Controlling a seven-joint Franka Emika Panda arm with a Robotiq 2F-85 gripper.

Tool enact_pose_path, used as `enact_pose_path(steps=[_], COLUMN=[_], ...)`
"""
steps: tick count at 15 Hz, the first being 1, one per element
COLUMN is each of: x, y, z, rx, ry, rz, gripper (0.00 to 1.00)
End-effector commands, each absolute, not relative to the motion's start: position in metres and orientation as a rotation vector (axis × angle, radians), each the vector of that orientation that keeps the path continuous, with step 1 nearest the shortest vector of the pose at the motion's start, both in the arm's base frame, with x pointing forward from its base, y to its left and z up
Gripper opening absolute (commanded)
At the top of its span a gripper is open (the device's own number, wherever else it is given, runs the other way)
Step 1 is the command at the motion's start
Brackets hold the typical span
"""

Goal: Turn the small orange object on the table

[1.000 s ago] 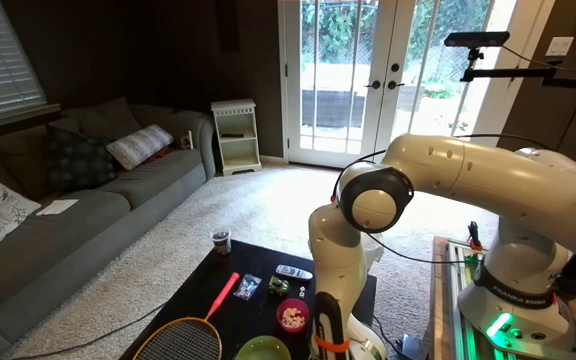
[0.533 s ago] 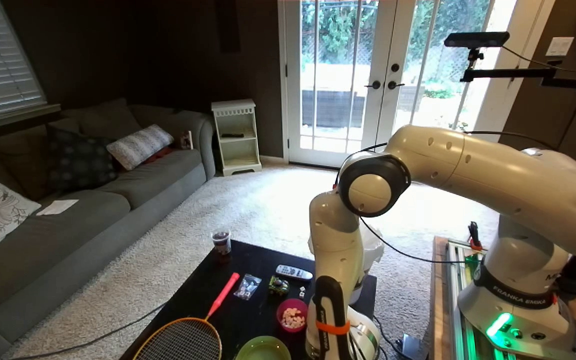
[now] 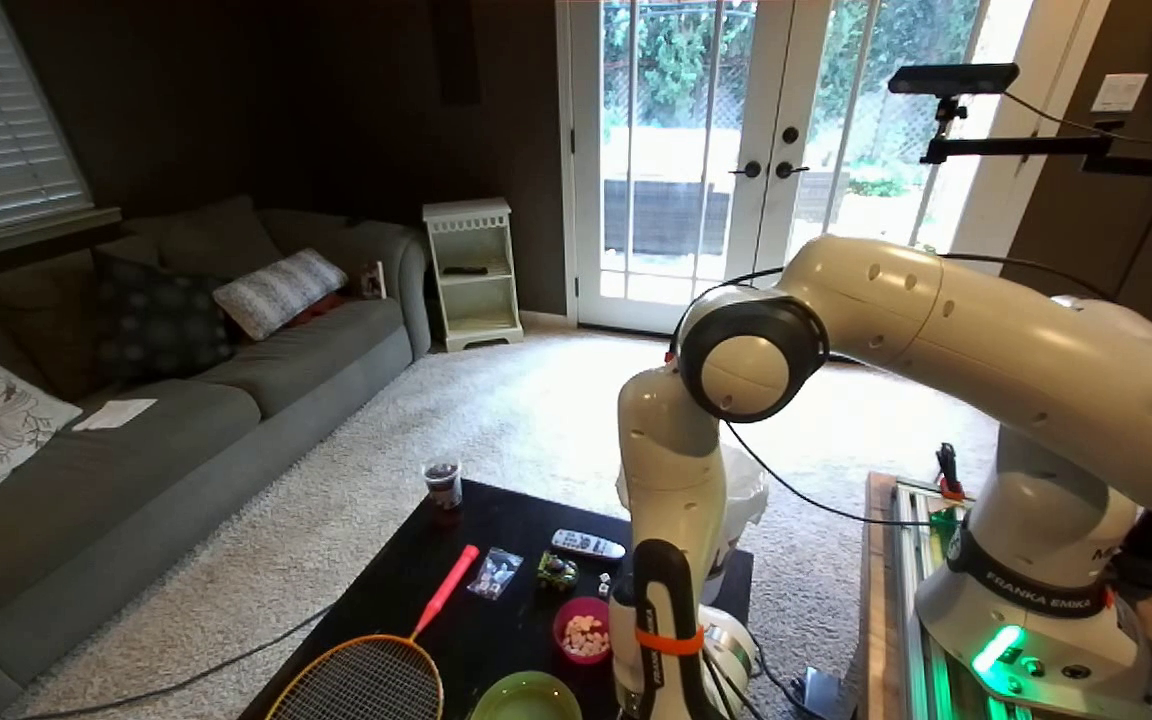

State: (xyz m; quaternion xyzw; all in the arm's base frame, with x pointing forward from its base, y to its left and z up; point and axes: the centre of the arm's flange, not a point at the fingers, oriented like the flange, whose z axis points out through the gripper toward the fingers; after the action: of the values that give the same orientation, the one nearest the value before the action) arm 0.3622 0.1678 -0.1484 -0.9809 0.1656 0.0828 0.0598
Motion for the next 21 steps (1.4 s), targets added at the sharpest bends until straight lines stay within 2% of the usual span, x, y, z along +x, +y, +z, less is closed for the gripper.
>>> enact_pose_path(steps=[1,8,21], x=[0.355,0.352,0.352], y=[0.171,0.18,0.179], z=[-0.141,-0.144,-0.167], rx=[-3.046,-3.111,-3.125], ry=[0.22,-0.014,-0.027], rz=[0.277,0.187,0.167], gripper=[0.08,0.08,0.08])
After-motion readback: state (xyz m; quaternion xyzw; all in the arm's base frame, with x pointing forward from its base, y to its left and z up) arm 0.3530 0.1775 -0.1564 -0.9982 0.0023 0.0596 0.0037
